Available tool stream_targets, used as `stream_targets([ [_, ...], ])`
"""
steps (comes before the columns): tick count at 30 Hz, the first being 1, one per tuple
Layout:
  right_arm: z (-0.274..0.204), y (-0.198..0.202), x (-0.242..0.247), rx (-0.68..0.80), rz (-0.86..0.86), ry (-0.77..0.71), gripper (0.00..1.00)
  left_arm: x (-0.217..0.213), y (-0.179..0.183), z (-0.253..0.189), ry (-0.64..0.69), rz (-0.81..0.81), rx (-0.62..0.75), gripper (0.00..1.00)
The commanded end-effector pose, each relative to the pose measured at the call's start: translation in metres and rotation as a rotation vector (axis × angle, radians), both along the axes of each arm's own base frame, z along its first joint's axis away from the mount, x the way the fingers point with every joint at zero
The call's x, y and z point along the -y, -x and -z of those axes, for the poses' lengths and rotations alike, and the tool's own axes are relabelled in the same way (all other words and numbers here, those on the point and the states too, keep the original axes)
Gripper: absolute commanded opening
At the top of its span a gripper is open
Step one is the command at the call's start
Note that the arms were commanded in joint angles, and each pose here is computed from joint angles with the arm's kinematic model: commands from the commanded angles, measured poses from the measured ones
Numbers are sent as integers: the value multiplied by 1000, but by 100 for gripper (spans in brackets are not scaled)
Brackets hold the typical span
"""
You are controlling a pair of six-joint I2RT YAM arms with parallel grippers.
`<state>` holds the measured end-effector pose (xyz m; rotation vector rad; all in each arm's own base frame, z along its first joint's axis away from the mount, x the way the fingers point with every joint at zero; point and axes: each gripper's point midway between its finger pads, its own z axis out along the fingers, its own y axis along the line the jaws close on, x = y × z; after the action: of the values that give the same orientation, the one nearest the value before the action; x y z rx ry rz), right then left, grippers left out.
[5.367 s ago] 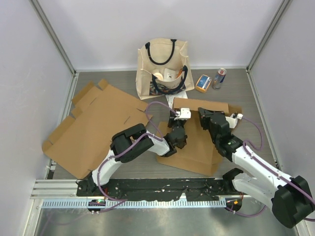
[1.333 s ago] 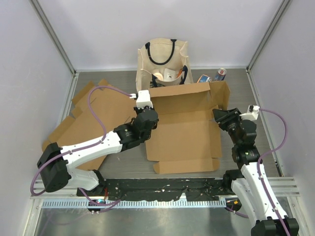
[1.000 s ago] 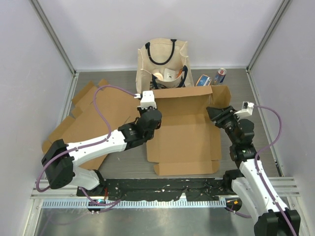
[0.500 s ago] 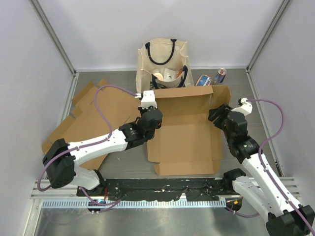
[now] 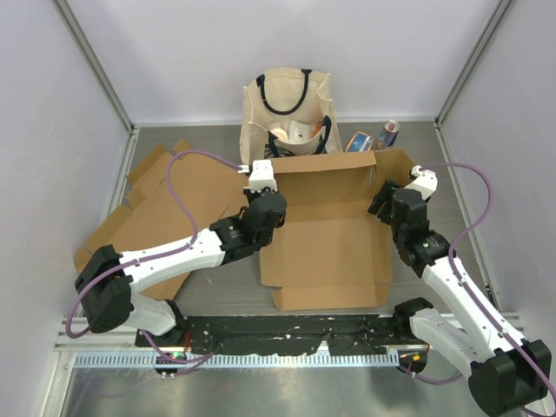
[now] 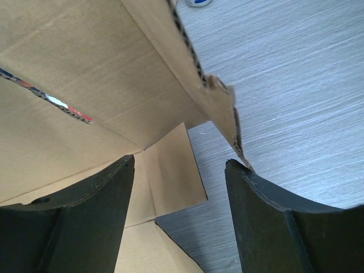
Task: Fold the paper box
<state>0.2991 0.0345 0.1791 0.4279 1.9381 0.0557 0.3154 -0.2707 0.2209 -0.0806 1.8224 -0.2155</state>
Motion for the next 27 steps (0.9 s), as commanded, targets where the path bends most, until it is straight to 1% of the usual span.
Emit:
stream_targets([
  [1, -29, -14, -13, 123, -43, -61, 70, -2, -3, -36, 100, -23, 68, 0],
  [2, -28, -14, -18, 131, -66, -81, 69, -2, -3, -34, 98, -23, 66, 0],
  [3, -37, -15, -28, 172, -114, -116, 68, -2, -3, -36, 103, -22, 68, 0],
  [5, -41, -16, -37, 195, -159, -138, 64, -1, -3, -35, 102, -19, 67, 0],
  [6, -44, -16, -41, 202, -175, -149, 59, -1, -3, -35, 103, -19, 66, 0],
  [8, -42, -17, -51, 190, -226, -170, 55, 0, -3, -34, 106, -18, 65, 0],
  [9, -42, -17, -53, 187, -233, -177, 51, 1, -3, -35, 109, -17, 66, 0],
  [11, -32, -19, -56, 162, -226, -200, 45, 2, -4, -35, 113, -17, 67, 0],
  [13, -22, -19, -60, 132, -237, -219, 45, 3, -4, -36, 115, -14, 67, 0],
  [14, -11, -19, -63, 104, -244, -229, 42, 3, -4, -35, 114, -13, 65, 0],
  [15, -14, -22, -67, 130, -252, -249, 42, 4, -4, -35, 114, -13, 66, 0],
  [17, 5, -21, -68, 94, -240, -259, 39, 3, -4, -33, 114, -15, 64, 0],
  [20, 19, -19, -72, 81, -244, -265, 38, 4, -5, -30, 113, -18, 60, 0],
  [22, 27, -18, -79, 68, -255, -269, 38, 5, -5, -26, 110, -16, 54, 0],
  [25, 52, -13, -82, 22, -230, -288, 41, 9, -6, -17, 114, -12, 47, 0],
  [27, 61, -13, -83, 10, -225, -285, 43, 10, -7, -8, 118, -19, 38, 0],
])
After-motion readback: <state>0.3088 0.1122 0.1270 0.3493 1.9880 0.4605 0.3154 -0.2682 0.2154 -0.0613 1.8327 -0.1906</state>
